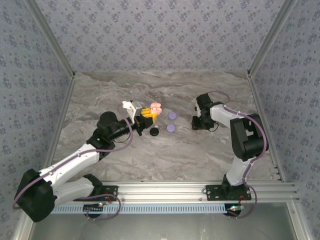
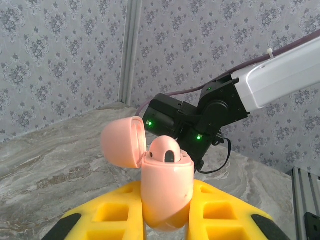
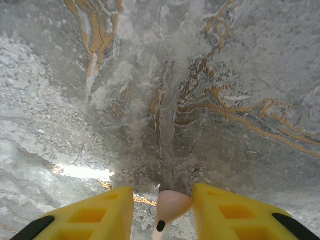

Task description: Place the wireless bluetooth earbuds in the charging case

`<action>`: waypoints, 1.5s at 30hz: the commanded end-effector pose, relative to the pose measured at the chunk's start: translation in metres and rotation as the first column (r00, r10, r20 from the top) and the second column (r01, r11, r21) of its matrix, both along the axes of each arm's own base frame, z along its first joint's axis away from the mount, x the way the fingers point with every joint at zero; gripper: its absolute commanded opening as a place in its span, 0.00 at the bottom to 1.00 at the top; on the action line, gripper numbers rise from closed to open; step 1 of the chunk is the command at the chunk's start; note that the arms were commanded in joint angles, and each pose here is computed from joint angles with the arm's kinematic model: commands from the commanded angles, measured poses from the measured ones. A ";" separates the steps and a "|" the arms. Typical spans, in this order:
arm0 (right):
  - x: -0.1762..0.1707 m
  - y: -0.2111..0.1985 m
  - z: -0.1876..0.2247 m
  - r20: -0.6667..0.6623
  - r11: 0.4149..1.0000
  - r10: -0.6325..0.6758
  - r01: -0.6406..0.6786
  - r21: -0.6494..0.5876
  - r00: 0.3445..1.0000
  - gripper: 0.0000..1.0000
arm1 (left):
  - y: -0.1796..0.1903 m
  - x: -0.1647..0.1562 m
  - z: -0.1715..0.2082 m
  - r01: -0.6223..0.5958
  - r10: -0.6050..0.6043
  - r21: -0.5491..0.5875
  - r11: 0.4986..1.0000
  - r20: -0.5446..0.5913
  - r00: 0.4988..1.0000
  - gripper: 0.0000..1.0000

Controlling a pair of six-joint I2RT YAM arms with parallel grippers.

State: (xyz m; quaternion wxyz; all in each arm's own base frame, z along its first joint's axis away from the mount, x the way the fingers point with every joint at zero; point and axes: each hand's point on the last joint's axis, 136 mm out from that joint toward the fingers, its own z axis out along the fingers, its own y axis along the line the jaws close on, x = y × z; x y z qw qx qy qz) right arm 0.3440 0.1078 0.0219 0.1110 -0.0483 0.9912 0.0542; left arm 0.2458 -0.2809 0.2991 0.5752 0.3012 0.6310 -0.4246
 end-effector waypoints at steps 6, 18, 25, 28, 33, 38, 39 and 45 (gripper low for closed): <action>-0.009 -0.005 -0.005 -0.030 0.999 -0.005 0.003 -0.054 1.000 0.38 | 0.001 -0.001 0.020 -0.012 0.013 -0.020 1.000 0.054 0.998 0.00; -0.006 0.013 0.018 0.029 0.999 0.038 -0.038 0.003 0.999 0.24 | 0.005 -0.005 0.021 -0.020 0.021 -0.021 1.000 0.054 0.998 0.00; -0.001 0.034 0.115 0.278 0.985 0.019 -0.067 0.162 0.960 0.23 | 0.005 -0.005 0.022 -0.015 0.018 -0.038 0.999 0.060 0.998 0.00; -0.005 0.046 0.172 0.403 0.960 -0.007 -0.106 0.257 0.915 0.24 | 0.003 -0.004 0.022 -0.009 0.012 -0.047 0.999 0.061 0.998 0.00; -0.027 0.084 0.264 0.590 0.849 -0.033 -0.288 0.442 0.807 0.23 | -0.001 -0.003 0.022 0.006 -0.002 -0.065 0.998 0.063 0.998 0.00; -0.057 0.129 0.321 0.715 0.741 0.009 -0.485 0.465 0.700 0.23 | -0.004 -0.003 0.023 0.026 -0.021 -0.077 0.997 0.063 0.998 0.00; -0.062 0.136 0.327 0.730 0.727 0.013 -0.507 0.462 0.684 0.23 | -0.005 -0.004 0.023 0.028 -0.023 -0.079 0.996 0.063 0.998 0.00; -0.070 0.163 0.348 0.789 0.684 -0.032 -0.561 0.465 0.614 0.24 | -0.006 -0.006 0.022 0.035 -0.030 -0.079 0.996 0.063 0.998 0.00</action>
